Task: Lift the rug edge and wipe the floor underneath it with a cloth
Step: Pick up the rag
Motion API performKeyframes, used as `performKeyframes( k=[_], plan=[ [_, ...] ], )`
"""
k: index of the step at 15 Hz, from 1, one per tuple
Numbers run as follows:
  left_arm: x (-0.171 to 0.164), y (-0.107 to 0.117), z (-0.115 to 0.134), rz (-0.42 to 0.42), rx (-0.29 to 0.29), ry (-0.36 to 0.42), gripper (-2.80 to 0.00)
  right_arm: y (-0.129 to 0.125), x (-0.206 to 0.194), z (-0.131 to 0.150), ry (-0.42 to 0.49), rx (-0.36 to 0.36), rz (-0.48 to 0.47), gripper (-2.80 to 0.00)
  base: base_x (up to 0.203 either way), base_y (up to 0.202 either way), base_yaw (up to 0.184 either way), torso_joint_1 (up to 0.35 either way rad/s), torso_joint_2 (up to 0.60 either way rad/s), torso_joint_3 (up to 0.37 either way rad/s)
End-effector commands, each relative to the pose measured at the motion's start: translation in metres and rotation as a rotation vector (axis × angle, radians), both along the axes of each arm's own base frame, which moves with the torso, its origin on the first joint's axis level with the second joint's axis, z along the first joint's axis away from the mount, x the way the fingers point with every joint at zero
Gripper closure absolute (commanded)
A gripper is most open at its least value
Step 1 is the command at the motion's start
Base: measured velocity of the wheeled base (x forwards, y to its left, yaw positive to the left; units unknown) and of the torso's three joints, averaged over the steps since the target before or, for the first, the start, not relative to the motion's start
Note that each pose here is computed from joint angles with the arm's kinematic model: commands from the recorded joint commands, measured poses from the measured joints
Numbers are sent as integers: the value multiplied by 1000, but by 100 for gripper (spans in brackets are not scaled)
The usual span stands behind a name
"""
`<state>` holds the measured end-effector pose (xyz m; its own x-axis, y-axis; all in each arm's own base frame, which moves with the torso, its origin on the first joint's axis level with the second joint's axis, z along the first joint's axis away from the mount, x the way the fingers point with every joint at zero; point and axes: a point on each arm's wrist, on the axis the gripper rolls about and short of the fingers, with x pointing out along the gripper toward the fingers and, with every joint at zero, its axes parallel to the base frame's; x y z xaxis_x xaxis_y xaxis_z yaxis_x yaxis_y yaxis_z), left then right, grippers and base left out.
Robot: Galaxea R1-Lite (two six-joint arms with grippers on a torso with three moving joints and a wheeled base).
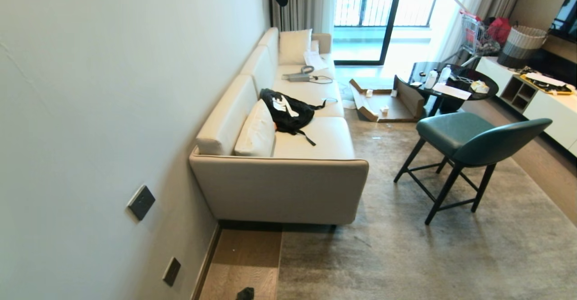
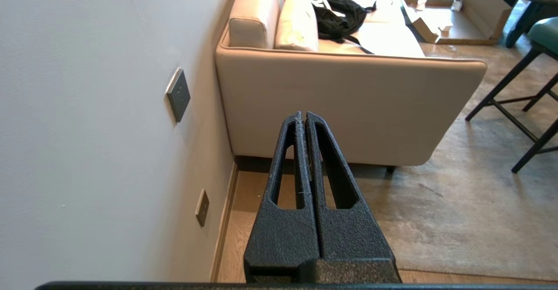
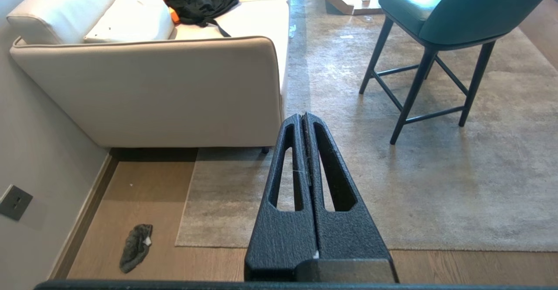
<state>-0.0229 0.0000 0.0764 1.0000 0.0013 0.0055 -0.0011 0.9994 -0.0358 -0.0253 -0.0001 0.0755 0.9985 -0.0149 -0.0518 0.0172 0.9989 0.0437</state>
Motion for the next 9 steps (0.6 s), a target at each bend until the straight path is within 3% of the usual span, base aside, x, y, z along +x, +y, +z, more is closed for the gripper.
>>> performKeyframes(
  k=[1, 9],
  plan=[
    [0, 0, 0, 0, -1, -1, 0, 0, 0, 0, 0, 0, 0, 0, 0, 0, 0, 0, 0, 0],
    [0, 0, 0, 0, -1, -1, 0, 0, 0, 0, 0, 3, -2, 0, 0, 0, 0, 0, 0, 0]
  ],
)
